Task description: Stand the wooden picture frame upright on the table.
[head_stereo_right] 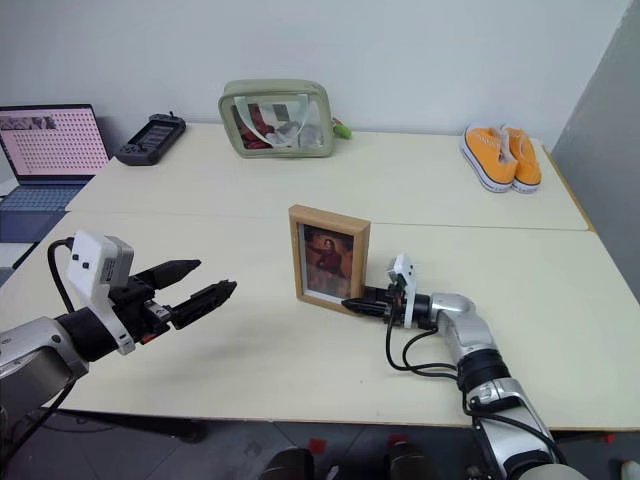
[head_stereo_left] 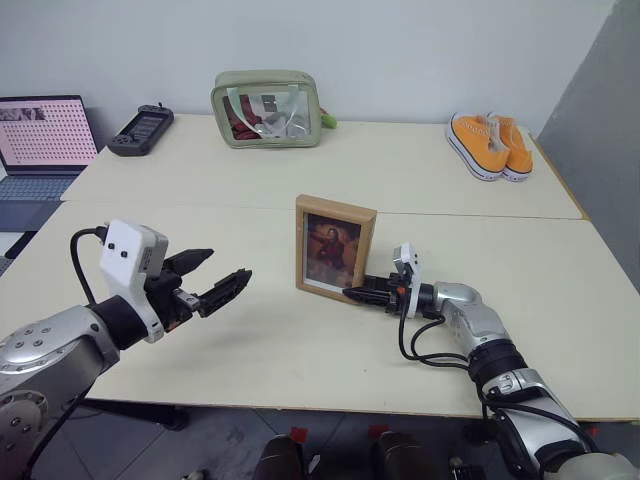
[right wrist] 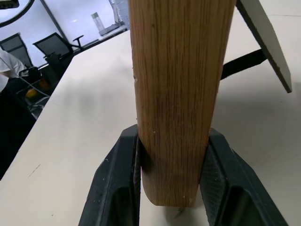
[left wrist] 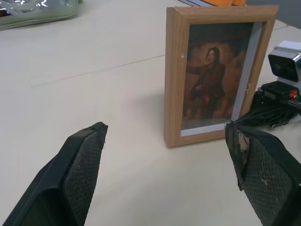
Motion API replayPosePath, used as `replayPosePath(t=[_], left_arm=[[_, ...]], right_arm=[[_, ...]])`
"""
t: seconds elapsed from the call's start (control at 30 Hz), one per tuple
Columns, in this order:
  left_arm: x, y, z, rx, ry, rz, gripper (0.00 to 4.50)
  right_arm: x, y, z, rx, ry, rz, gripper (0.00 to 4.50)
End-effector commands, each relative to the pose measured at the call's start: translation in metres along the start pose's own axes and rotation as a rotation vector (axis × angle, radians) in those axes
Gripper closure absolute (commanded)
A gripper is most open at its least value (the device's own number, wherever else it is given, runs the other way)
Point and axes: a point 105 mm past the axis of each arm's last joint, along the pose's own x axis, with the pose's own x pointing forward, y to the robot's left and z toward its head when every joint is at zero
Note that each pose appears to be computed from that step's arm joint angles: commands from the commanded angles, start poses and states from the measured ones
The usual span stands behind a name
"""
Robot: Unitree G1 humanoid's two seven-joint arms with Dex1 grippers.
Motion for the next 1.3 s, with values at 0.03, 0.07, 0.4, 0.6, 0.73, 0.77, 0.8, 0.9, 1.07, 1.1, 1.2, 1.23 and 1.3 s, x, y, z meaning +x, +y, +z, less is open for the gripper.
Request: replayPosePath(t=[0.03, 0.07, 0.4, 0.6, 0.73, 0.77, 0.8, 0.9, 1.07, 1.1, 1.2, 1.23, 1.3], left_arm=[[-0.005, -0.008, 0.009, 0.034, -0.025, -0.016, 0.24], [-0.005, -0.01, 0.009, 0.034, -0.022, -0.021, 0.24], [-0.006, -0.013, 0.009, 0.016, -0.015, -0.038, 0.24], [-0.009, -0.019, 0.006, 0.008, 0.032, -0.117, 0.19], [-0.005, -0.019, 0.009, 0.005, 0.018, -0.122, 0.17], [-0.004, -0.019, 0.009, 0.005, 0.016, -0.126, 0.17], [-0.004, -0.02, 0.009, 0.005, 0.015, -0.128, 0.17], [-0.001, -0.02, 0.008, -0.003, 0.013, -0.134, 0.17], [0.001, -0.025, 0.008, -0.023, 0.009, -0.167, 0.17], [0.002, -0.025, 0.009, -0.025, 0.006, -0.169, 0.17], [0.005, -0.026, 0.011, -0.025, -0.004, -0.185, 0.17], [0.006, -0.026, 0.013, -0.027, -0.008, -0.194, 0.17], [0.008, -0.026, 0.015, -0.032, -0.016, -0.21, 0.17]], right_arm=[[0.003, 0.0, 0.014, -0.042, -0.032, 0.01, 3.2], [0.003, 0.0, 0.015, -0.037, -0.039, 0.012, 3.2], [0.002, -0.001, 0.012, -0.041, -0.015, -0.003, 3.2], [0.0, -0.002, 0.01, -0.052, -0.004, -0.023, 2.87], [-0.001, -0.003, 0.009, -0.056, -0.004, -0.041, 2.0], [0.0, -0.004, 0.01, -0.063, -0.004, -0.049, 1.79], [0.0, -0.005, 0.01, -0.074, -0.002, -0.056, 1.52], [-0.001, -0.007, 0.01, -0.096, 0.01, -0.075, 0.94], [-0.008, -0.006, 0.011, -0.13, 0.039, -0.075, 0.94], [-0.01, -0.006, 0.012, -0.141, 0.047, -0.076, 0.94], [-0.022, -0.008, 0.012, -0.212, 0.105, -0.107, 0.94], [-0.029, -0.01, 0.014, -0.254, 0.137, -0.13, 0.94], [-0.046, -0.015, 0.021, -0.345, 0.2, -0.194, 0.94]])
